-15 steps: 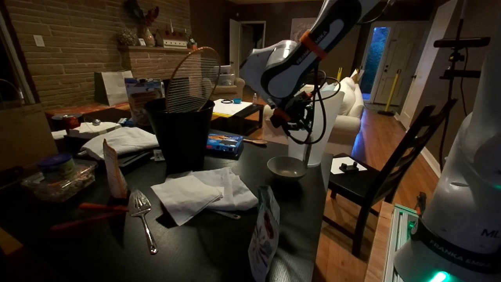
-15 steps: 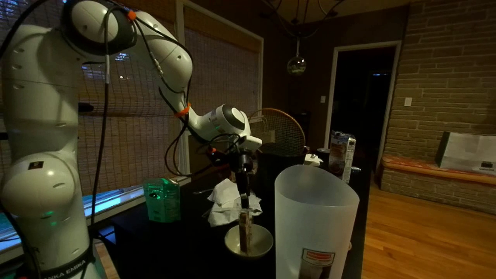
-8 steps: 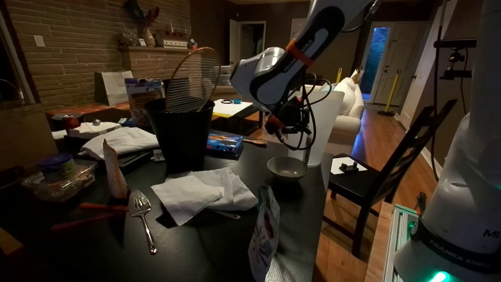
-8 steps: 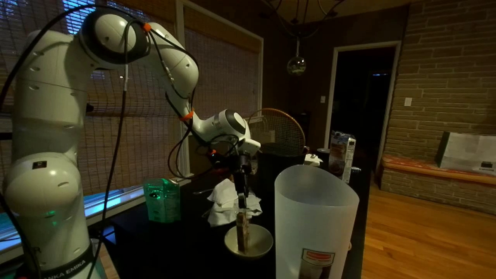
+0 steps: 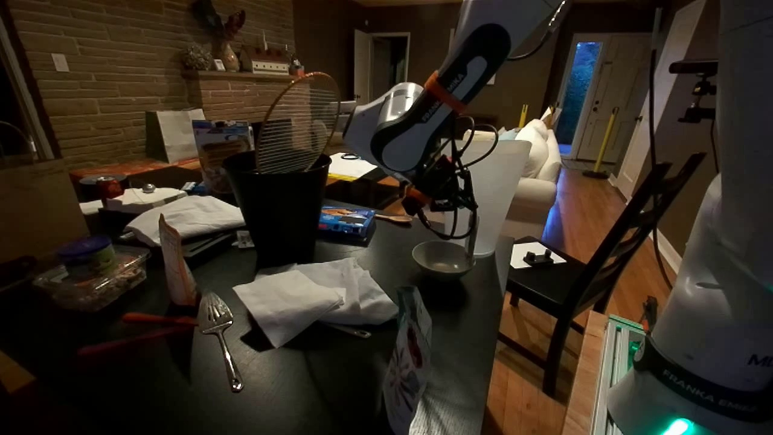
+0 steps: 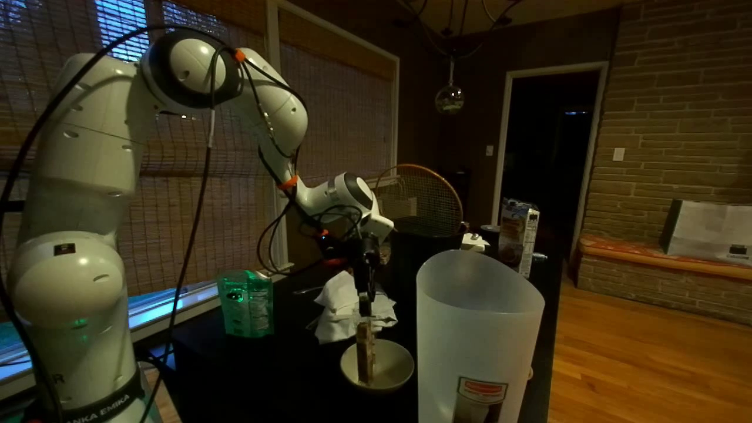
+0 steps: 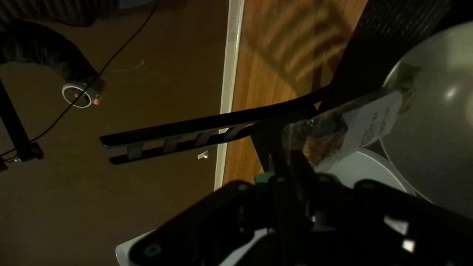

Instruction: Put the packet in the bowl.

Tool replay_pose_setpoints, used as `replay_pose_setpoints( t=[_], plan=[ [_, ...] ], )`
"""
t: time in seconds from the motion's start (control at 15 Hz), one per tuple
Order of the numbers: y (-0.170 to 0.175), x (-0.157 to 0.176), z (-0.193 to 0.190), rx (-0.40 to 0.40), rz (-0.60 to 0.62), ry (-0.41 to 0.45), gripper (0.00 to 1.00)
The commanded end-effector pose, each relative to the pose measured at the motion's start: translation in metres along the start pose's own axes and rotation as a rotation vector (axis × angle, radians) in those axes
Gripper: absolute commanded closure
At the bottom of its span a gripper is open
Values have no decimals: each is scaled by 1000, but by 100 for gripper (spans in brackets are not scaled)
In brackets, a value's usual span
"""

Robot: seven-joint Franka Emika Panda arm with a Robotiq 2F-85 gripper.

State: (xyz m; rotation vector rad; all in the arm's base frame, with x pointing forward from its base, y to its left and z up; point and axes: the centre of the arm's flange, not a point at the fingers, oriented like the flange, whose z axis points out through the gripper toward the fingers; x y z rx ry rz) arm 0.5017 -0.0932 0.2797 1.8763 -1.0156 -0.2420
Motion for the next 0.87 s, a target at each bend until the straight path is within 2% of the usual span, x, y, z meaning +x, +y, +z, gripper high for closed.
replay_pose_setpoints(
  t=[0.0, 0.33, 0.53, 0.6, 0.67, 0.8],
  plan=[
    [-7, 5, -4, -50, 11, 13, 60],
    [-7, 8, -6, -64, 23, 7, 26],
    [11, 2, -24, -63, 52, 22, 3],
    [21, -3, -34, -45, 59, 44, 1],
    [2, 3, -14, -52, 30, 2, 16],
    [10, 0, -29, -41, 41, 19, 2]
  ],
)
